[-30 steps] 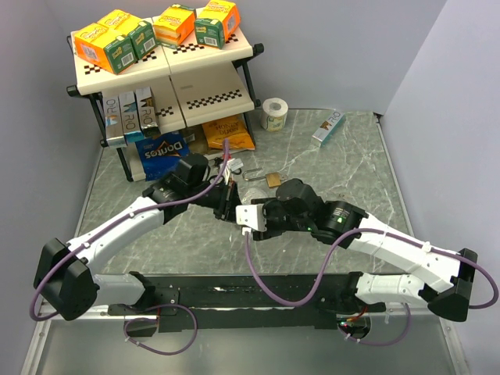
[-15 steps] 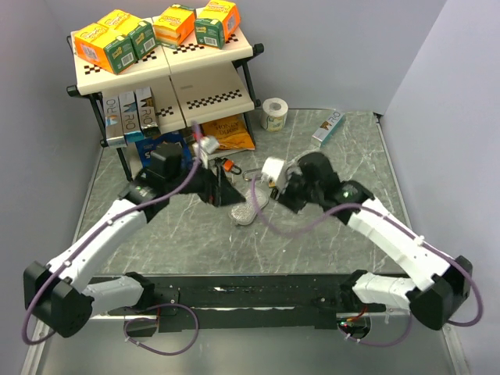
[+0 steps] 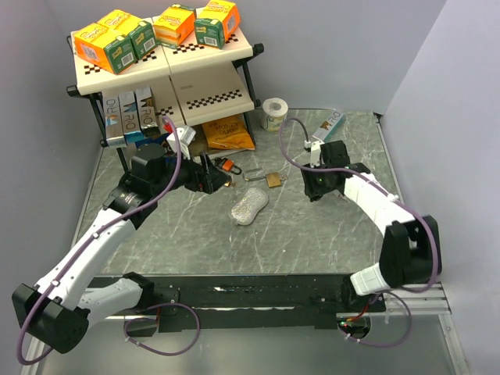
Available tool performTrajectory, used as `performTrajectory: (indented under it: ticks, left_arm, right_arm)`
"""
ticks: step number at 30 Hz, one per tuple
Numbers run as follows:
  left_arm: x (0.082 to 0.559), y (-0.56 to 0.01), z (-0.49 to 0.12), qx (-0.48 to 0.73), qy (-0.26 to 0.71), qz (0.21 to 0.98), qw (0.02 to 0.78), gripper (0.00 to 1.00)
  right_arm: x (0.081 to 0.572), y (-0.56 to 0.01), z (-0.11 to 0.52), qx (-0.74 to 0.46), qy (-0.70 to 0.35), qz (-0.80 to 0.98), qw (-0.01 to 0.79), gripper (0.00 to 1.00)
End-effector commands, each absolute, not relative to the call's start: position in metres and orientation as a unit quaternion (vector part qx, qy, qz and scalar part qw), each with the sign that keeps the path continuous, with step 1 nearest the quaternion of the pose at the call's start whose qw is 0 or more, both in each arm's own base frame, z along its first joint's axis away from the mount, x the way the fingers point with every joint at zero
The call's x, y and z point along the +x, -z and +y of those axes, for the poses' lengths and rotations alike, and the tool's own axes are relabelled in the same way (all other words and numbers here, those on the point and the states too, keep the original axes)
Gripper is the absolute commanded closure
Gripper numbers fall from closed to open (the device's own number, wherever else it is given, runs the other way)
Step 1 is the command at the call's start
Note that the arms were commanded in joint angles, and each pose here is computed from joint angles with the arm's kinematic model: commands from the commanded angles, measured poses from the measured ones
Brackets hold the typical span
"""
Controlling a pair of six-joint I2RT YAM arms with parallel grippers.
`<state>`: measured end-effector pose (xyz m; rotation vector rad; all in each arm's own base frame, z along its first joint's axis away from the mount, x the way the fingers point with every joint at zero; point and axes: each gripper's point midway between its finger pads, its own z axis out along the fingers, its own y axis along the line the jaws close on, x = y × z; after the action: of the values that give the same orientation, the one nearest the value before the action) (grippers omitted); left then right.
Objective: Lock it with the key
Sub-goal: Place the lock at the center of the board.
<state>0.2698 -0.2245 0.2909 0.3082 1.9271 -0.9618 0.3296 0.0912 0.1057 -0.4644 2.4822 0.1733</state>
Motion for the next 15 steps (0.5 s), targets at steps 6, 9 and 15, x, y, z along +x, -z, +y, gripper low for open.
performTrajectory:
  ticks: [6,9,15]
  left_arm:
    - [0.280,-0.293,-0.220,0.139,0.366,0.784,0.482,0.04]
    - [0.277,-0.292,-0.222,0.144,0.373,0.782,0.479,0.04]
    - [0.276,-0.288,-0.222,0.142,0.375,0.781,0.478,0.04]
  right_arm:
    - [0.366,-0.070,0.078,-0.098,-0.024,0.952,0.289,1.00]
    - [0.374,-0.063,0.066,-0.103,-0.002,0.949,0.297,1.00]
    - [0.380,-0.049,0.048,-0.094,0.003,0.953,0.289,0.97]
